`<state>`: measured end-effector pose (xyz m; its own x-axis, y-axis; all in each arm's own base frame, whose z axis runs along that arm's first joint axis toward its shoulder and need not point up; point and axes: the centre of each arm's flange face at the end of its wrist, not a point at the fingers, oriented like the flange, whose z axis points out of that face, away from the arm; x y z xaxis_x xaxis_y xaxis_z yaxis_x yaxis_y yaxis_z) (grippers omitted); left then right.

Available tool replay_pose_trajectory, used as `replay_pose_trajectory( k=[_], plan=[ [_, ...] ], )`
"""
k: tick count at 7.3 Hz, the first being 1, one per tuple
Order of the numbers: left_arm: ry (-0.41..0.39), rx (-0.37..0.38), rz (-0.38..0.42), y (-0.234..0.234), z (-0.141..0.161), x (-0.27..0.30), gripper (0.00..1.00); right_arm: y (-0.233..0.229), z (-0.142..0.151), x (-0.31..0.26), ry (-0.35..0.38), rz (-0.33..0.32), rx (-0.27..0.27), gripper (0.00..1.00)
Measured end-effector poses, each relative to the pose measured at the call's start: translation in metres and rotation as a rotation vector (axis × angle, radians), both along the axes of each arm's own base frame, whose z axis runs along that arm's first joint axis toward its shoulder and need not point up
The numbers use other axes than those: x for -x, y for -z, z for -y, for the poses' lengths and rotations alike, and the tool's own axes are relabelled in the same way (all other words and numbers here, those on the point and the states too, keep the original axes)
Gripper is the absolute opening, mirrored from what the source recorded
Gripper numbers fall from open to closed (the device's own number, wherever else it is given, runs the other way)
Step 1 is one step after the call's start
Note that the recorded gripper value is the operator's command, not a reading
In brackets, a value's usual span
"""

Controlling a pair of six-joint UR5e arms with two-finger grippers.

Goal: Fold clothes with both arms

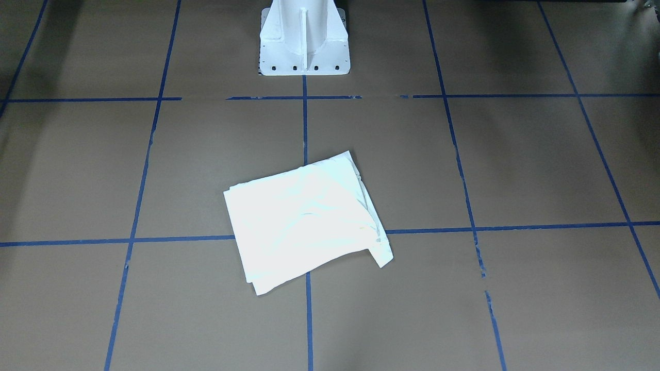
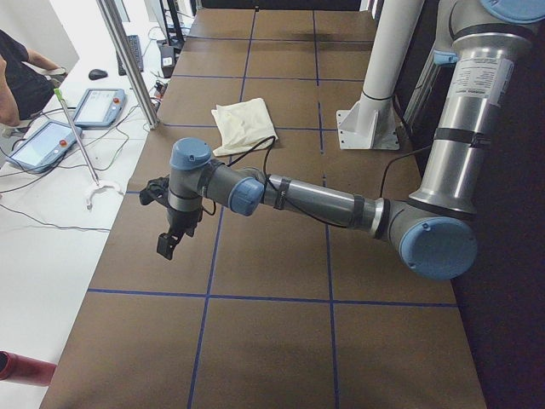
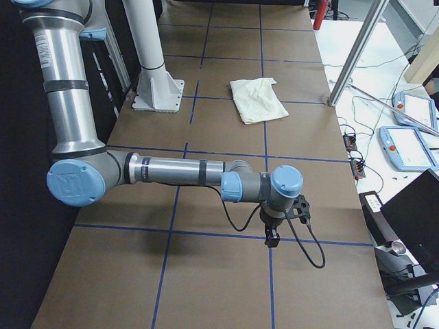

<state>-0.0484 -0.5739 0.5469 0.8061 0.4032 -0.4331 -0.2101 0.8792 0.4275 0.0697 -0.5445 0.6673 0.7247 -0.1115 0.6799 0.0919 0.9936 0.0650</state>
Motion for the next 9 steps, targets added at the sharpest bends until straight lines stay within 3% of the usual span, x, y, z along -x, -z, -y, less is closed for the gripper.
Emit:
replay_pose_trajectory(
  k=[1,3,5,7,9],
  plan=[
    [-0.033,0.018,-0.026,-0.016,-0.027,0.012,1.0,0.005,-0.006,-0.013,-0.018,0.028,0.001,1.0],
    [-0.043,0.074,-0.051,-0.057,-0.051,0.016,1.0,0.014,-0.013,-0.02,-0.031,0.028,-0.009,1.0],
    [-0.04,0.115,-0.061,-0.075,-0.06,0.015,1.0,0.025,-0.042,-0.022,-0.079,0.027,0.006,1.0],
    [-0.038,0.132,-0.063,-0.083,-0.062,0.015,1.0,0.029,-0.071,-0.021,-0.146,0.029,0.057,1.0],
    [-0.038,0.133,-0.063,-0.083,-0.063,0.015,1.0,0.029,-0.075,-0.018,-0.155,0.029,0.065,1.0]
  ],
)
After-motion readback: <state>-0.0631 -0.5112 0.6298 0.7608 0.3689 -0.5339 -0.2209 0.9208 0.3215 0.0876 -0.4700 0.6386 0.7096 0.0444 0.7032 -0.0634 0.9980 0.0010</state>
